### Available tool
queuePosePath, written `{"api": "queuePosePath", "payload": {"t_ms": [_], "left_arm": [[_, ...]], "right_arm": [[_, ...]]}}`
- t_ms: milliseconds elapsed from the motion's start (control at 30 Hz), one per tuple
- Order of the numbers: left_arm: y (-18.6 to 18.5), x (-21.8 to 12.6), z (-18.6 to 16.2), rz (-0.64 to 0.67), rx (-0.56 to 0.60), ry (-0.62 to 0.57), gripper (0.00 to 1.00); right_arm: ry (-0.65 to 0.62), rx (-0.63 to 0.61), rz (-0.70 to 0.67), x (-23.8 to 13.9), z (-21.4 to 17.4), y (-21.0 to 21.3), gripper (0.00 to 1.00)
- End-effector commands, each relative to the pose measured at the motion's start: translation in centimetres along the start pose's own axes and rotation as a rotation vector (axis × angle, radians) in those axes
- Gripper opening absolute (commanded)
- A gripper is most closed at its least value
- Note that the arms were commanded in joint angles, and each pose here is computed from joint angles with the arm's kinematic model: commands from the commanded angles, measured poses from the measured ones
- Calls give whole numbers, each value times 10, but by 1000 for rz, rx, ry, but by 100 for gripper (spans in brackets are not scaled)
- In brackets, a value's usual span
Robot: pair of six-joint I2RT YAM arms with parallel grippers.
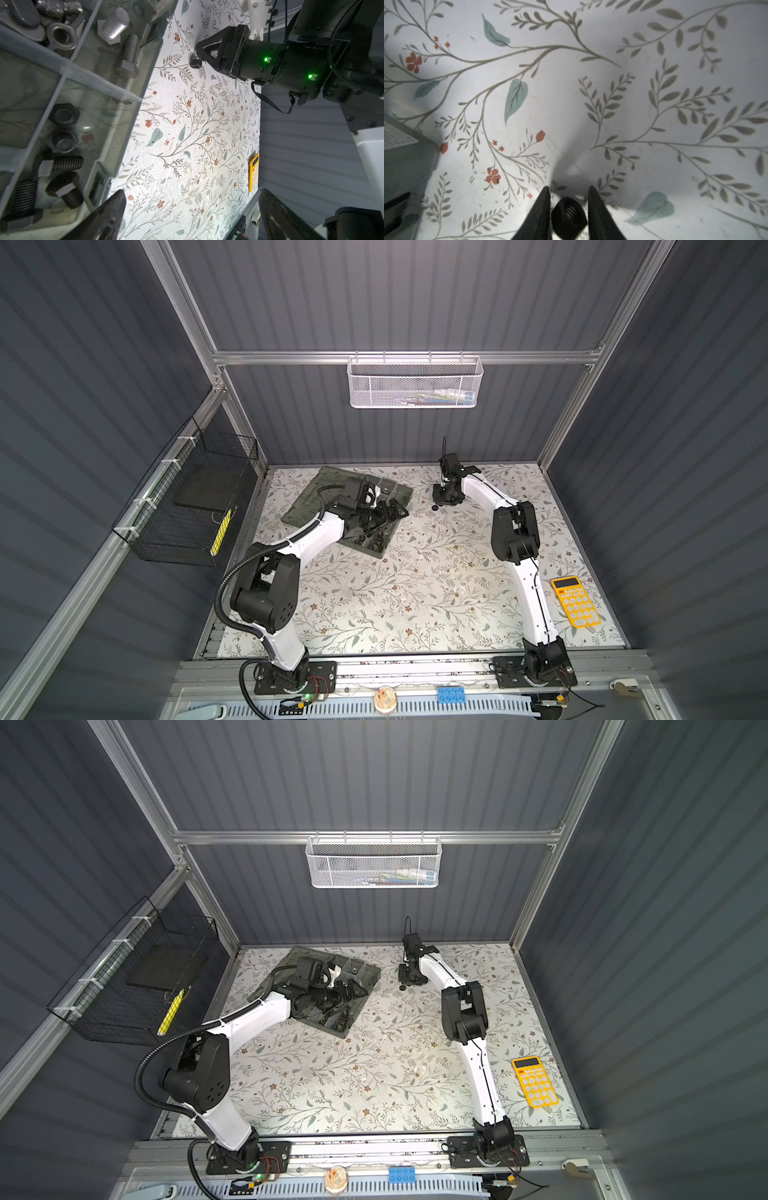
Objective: Sort the screws and nuts into containers
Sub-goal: 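Lower the right gripper onto a loose black hex nut and close on it, then lift the black nut with the right gripper and carry it over the box compartment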
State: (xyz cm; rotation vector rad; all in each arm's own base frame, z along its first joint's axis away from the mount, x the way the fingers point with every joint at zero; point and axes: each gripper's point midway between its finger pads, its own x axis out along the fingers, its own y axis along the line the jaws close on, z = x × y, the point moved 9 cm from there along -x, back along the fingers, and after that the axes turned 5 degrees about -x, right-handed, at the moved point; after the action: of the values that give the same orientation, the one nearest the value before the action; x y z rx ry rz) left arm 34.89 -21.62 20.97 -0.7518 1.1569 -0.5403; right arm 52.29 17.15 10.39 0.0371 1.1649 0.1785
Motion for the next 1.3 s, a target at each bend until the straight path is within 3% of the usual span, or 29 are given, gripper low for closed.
{"api": "queuePosePath", "payload": {"t_ms": [0,800,1267], "left_arm": [[-5,0,0,-9,30,9,100],[-7,-7,-3,-13,35,-3,100],[-10,-43,0,-63,28,-53,100]], "right_arm": [[66,10,3,7,-10,-3,30],[90,34,4,-6,-26,-6,8],[-2,100,156,-89,-26,7,4]]}}
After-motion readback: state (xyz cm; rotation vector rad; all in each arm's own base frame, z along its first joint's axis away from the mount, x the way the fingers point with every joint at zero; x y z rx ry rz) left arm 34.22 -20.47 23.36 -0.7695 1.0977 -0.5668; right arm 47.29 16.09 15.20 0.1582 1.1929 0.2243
